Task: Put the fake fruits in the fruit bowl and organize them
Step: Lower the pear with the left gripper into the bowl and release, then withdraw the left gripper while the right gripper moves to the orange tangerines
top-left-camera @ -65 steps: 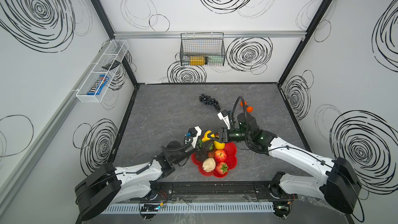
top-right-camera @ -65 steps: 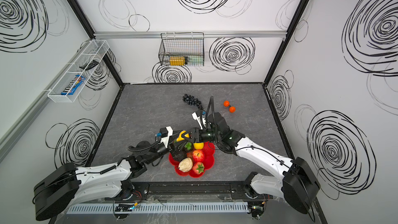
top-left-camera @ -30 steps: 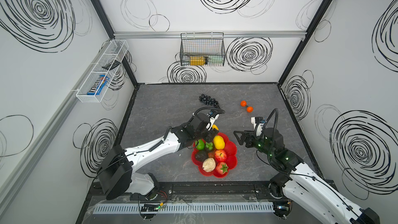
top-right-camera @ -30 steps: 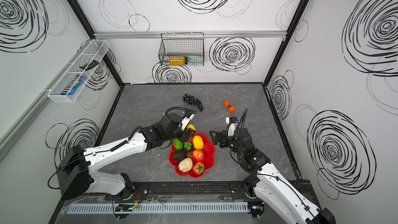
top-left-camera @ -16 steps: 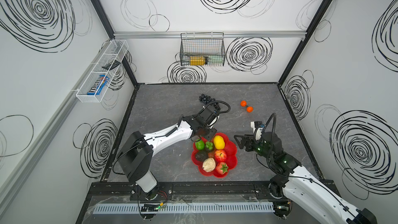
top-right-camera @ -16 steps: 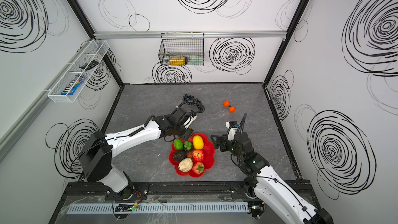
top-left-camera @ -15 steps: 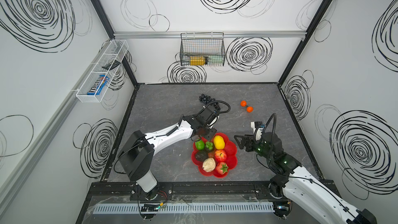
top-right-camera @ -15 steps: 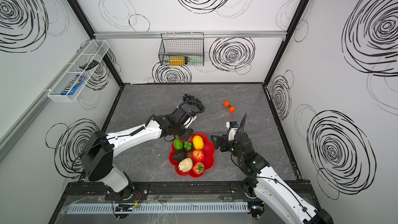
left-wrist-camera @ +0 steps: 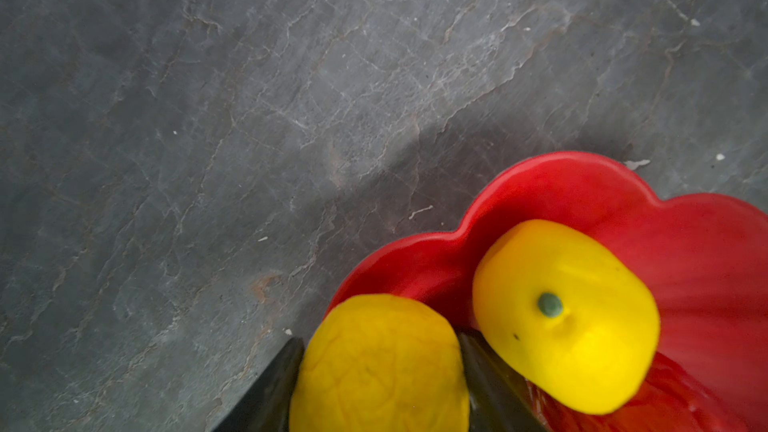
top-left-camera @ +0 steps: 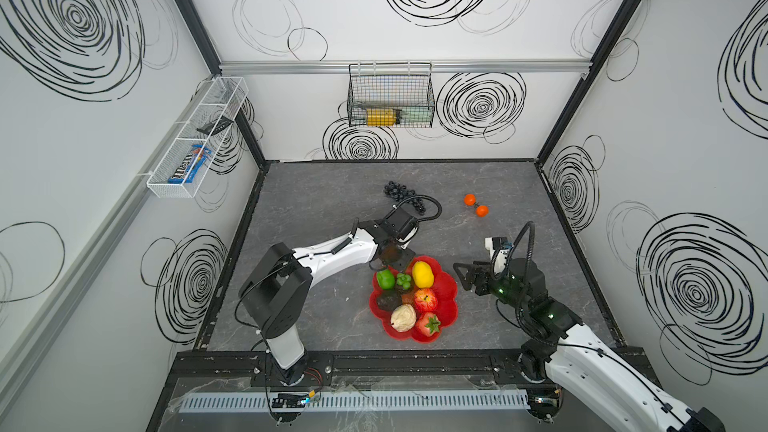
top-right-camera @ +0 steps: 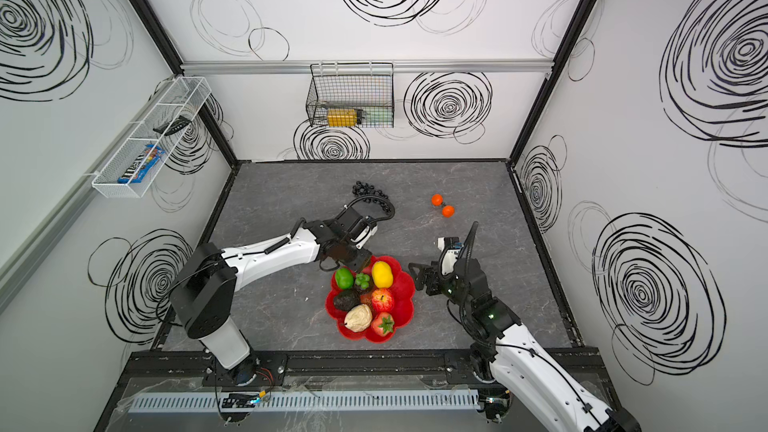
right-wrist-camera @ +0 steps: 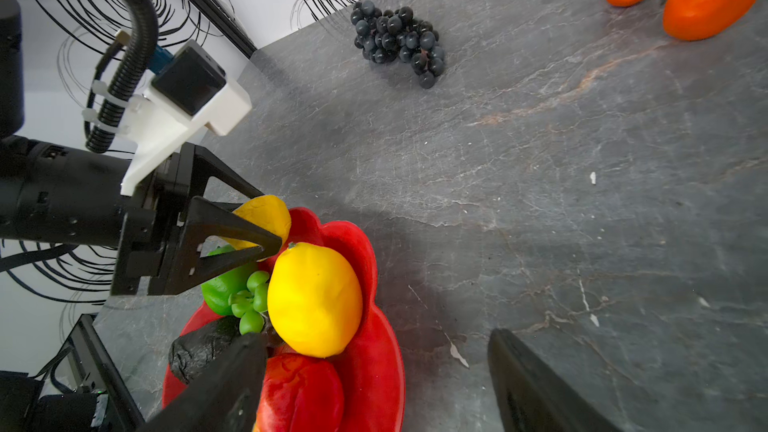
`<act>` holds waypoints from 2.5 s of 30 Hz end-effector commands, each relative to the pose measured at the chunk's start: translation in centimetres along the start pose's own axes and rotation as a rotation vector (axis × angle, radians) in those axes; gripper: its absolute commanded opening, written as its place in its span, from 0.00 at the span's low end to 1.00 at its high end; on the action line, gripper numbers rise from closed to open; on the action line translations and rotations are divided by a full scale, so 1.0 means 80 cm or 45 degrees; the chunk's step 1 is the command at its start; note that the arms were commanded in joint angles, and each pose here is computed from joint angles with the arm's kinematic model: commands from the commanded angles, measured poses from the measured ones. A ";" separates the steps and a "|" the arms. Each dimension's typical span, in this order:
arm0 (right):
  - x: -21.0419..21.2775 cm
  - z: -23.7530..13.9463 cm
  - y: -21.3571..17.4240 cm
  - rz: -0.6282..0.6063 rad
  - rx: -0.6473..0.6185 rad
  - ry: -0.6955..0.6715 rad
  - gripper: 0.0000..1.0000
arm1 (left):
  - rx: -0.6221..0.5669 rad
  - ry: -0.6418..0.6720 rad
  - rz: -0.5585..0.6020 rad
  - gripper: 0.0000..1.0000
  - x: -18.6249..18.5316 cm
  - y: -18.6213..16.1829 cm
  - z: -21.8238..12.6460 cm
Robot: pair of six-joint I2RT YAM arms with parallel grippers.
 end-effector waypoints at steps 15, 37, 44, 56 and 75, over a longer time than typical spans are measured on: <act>0.000 0.000 0.002 -0.011 -0.016 0.019 0.88 | -0.014 -0.019 0.018 0.71 -0.007 0.010 0.002; 0.011 -0.002 0.013 -0.006 -0.009 0.026 0.88 | -0.198 0.004 -0.006 0.84 -0.006 0.023 -0.043; 0.024 -0.006 0.058 -0.062 -0.079 -0.053 0.91 | -0.564 0.057 -0.103 0.80 -0.003 0.024 -0.113; -0.021 0.047 0.155 0.035 -0.093 -0.354 0.86 | -1.374 0.188 -0.418 0.84 0.027 -0.091 -0.173; -0.179 0.154 0.229 0.426 0.077 -0.581 0.72 | -1.613 -0.071 -0.572 0.88 0.039 -0.165 -0.135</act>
Point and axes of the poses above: each gripper's point midway between its finger pads, its own z axis out along the fingers, its own x axis along the line the jaws close on, y = z × x, the point moved 7 cm from there along -z, back along the fingers, and after that the axes turned 12 degrees about z, right-handed, at the moved point
